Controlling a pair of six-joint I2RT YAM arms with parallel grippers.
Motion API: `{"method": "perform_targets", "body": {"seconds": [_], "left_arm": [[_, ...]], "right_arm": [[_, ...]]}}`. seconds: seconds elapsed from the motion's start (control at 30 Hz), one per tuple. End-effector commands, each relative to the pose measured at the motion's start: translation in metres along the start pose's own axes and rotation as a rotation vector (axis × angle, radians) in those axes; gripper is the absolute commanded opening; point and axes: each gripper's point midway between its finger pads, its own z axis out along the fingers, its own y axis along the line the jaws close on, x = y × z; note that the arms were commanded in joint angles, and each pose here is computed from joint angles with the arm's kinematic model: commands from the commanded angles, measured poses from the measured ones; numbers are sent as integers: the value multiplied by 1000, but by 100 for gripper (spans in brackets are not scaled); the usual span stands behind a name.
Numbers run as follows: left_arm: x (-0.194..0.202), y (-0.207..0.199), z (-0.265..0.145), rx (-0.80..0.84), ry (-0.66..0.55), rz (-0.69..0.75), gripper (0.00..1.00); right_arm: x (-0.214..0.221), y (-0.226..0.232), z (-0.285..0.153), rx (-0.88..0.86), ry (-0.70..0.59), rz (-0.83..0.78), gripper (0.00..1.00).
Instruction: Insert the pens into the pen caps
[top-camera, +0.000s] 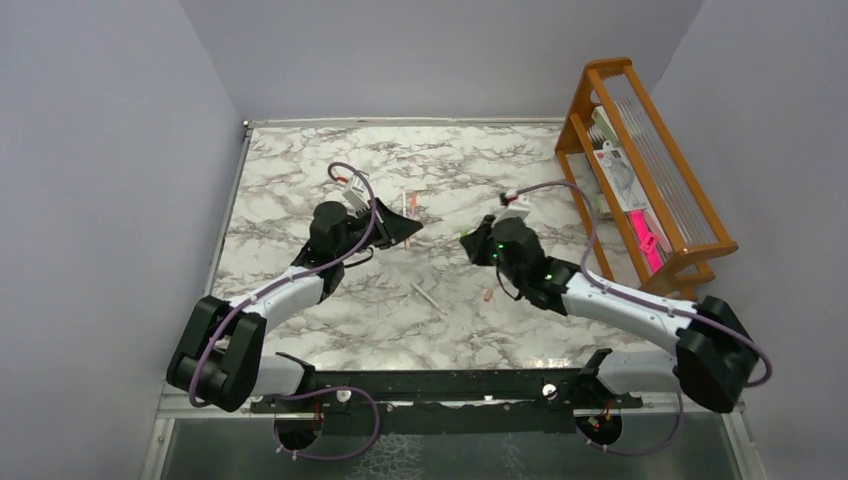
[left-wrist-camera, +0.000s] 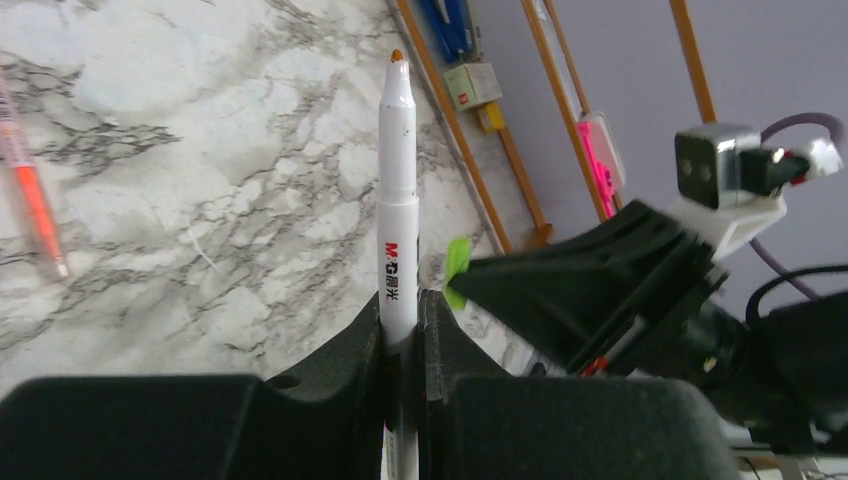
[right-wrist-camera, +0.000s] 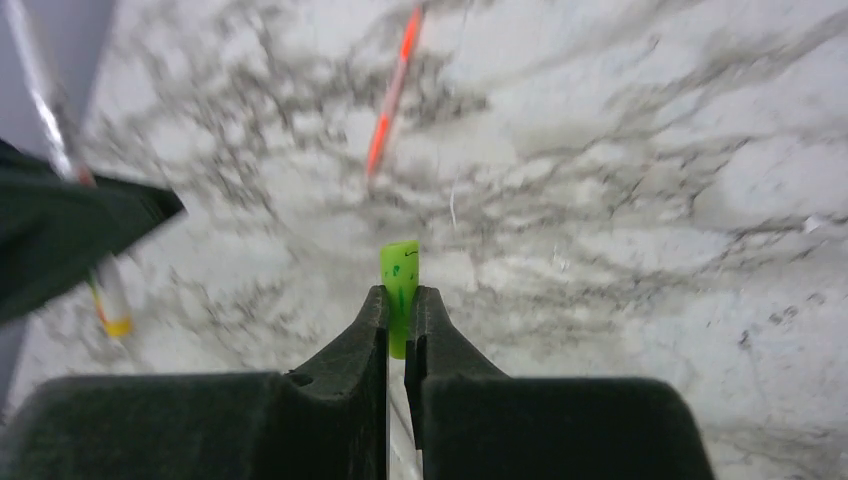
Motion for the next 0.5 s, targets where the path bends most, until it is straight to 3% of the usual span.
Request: {"method": "perform_targets", "body": {"seconds": [0.0, 0.23, 0.47], "left_arm": [[12, -48, -2, 167, 43, 25, 0], [48, -92, 12, 277, 118, 137, 0], [54, -110, 16, 322, 126, 177, 0]], "right_arm": [[-90, 21, -28, -224, -325, 143, 1], [-154, 62, -73, -427, -506, 74, 1], [-166, 81, -92, -533, -529, 68, 1]]}}
